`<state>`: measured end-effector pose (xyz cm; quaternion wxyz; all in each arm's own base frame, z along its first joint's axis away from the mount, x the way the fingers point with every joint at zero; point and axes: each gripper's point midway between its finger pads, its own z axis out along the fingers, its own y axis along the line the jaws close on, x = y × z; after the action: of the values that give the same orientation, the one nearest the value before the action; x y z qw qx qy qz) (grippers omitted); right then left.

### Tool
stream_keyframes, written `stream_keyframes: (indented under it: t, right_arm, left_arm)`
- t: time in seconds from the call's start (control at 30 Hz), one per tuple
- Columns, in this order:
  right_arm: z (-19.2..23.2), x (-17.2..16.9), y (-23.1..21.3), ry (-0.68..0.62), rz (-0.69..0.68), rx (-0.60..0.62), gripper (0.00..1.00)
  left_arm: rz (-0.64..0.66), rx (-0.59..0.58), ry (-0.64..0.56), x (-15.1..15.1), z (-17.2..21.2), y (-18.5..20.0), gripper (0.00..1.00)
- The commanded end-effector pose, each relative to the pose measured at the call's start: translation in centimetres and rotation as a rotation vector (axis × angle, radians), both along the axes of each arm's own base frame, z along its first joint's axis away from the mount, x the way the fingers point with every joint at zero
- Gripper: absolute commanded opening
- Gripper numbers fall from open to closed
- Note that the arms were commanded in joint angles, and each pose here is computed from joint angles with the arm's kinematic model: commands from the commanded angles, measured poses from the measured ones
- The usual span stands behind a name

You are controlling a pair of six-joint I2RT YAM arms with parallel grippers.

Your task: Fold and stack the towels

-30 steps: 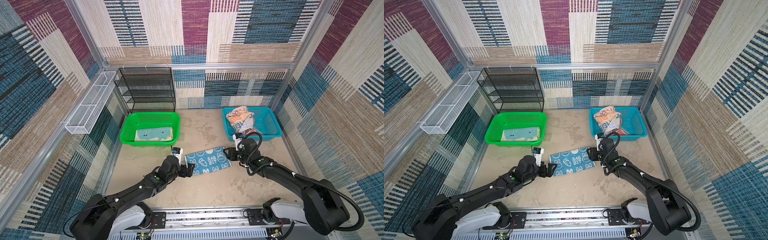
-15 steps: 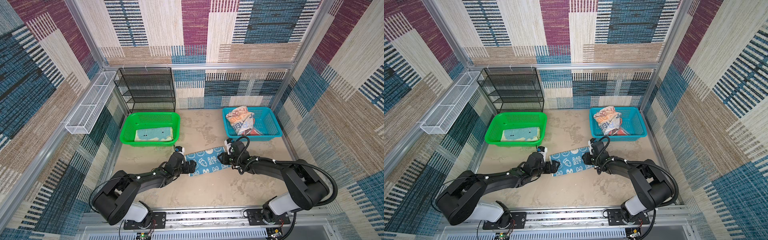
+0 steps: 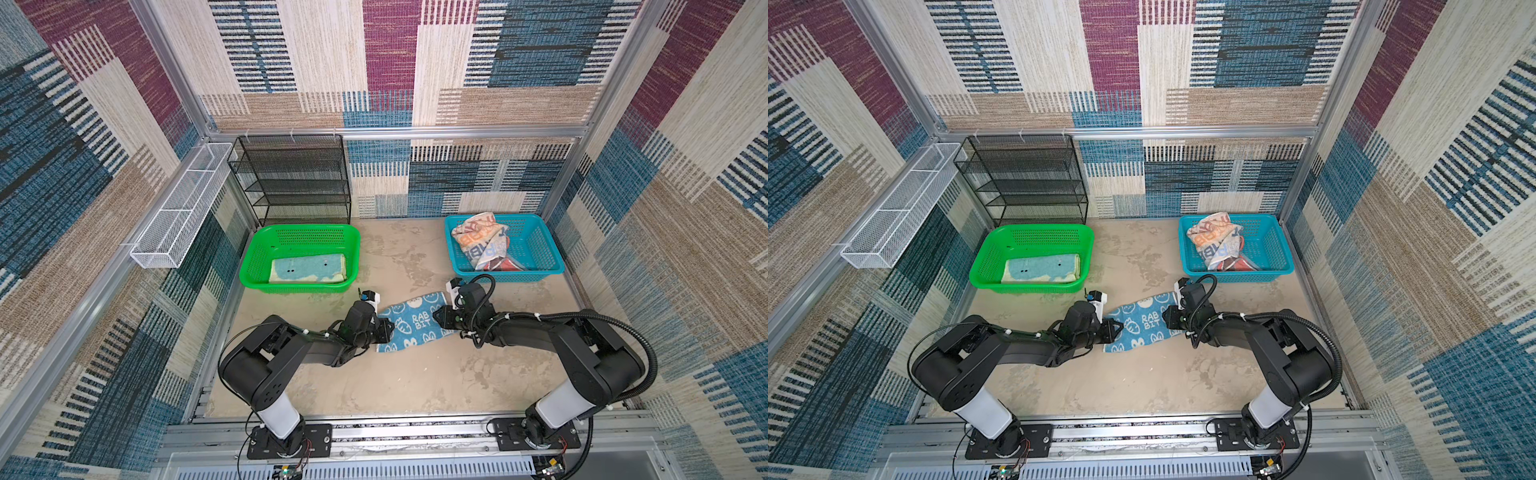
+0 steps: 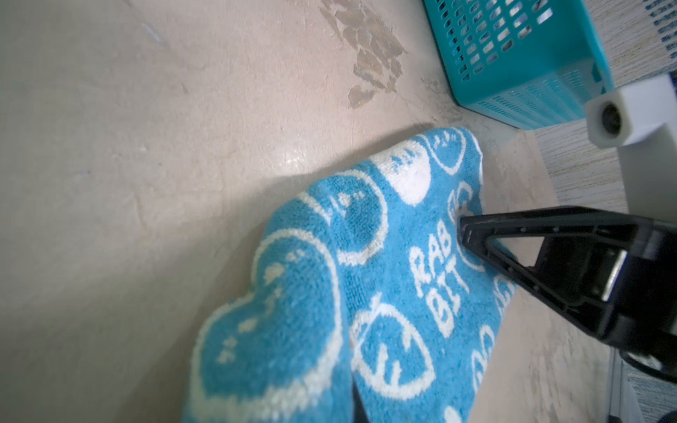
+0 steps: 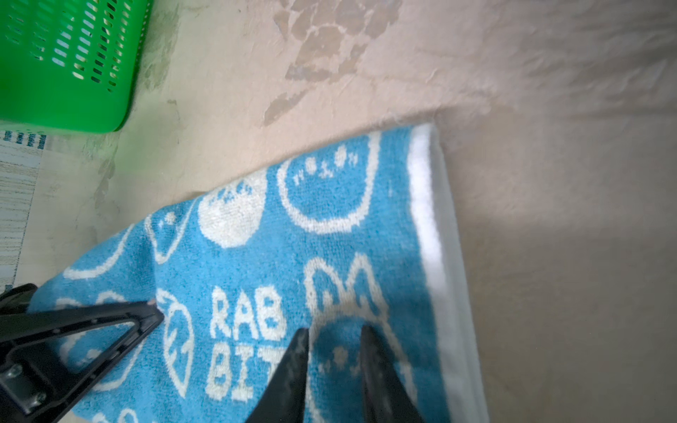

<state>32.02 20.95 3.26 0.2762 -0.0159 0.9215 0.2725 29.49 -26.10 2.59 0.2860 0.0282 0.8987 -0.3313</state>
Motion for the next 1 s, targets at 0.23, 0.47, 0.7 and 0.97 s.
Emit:
stream_keyframes:
  t: [0.23,0.47,0.7,0.97]
  right_arm:
    - [4.5,2.0,-2.3,-0.182,-0.103,-0.075,0.62]
    - [7.8,2.8,-4.6,-0.305,-0.174,-0.156,0.72]
    - [6.7,2.4,-5.2,-0.293,-0.173,-0.199,0.73]
    - [5.2,2.1,-5.2,-0.266,-0.161,-0.210,0.73]
  left_arm:
    - [-0.025,0.373,-0.001,3.1,3.6,2.3,0.00]
    - [-0.067,0.487,0.005,7.8,9.5,4.3,0.00]
    - [-0.101,0.542,0.047,11.6,13.7,7.0,0.00]
    - [0.000,0.575,0.054,15.2,17.3,13.0,0.00]
